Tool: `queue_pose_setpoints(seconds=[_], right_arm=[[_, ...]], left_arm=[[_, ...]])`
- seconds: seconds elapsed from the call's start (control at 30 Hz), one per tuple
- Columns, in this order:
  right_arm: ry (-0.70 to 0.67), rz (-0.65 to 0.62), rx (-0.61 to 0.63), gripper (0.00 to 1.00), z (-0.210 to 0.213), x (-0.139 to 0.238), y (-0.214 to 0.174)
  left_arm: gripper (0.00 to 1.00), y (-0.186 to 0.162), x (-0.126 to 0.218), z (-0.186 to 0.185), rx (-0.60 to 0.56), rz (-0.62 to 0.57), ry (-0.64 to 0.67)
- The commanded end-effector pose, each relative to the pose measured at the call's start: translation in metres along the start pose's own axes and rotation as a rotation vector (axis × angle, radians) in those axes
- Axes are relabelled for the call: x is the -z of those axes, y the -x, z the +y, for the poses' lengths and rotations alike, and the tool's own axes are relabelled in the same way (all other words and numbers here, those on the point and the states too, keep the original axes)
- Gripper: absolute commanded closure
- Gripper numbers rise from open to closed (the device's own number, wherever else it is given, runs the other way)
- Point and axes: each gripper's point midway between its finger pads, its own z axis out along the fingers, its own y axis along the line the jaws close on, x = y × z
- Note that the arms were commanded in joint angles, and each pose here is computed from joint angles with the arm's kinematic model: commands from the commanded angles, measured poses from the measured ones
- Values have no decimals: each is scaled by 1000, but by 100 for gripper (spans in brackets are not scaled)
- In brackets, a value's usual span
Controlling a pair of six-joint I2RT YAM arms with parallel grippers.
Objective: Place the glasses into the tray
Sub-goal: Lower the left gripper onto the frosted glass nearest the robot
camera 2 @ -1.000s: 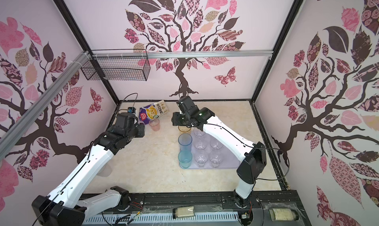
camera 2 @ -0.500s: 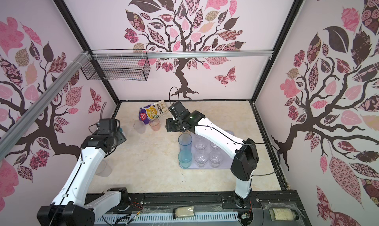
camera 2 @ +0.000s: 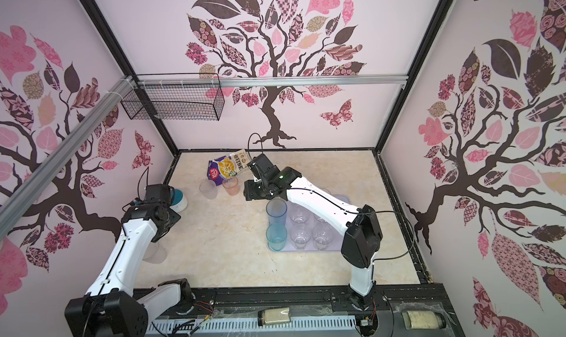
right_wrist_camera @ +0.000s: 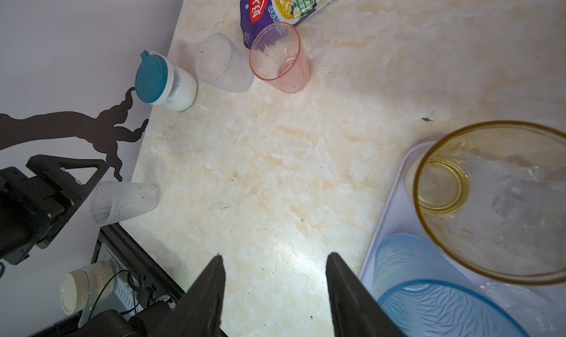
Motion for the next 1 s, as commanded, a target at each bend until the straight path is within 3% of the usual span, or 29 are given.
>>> queue_pose_setpoints(seconds=[0.0, 0.57, 0.9, 0.97], right_arm=[[-16, 24, 16, 44, -3, -5, -8], [-42, 44, 14, 44, -9, -9, -14], [-62, 42, 22, 44, -13, -7, -18], [-77, 35, 25, 44, -16, -6, -18]], left_arm=[[31, -7, -19, 6, 56, 47, 21], [33, -14, -47, 18, 229, 133, 60], [51, -14, -56, 22, 328, 106, 54], [59, -12, -57, 22, 326, 94, 53]])
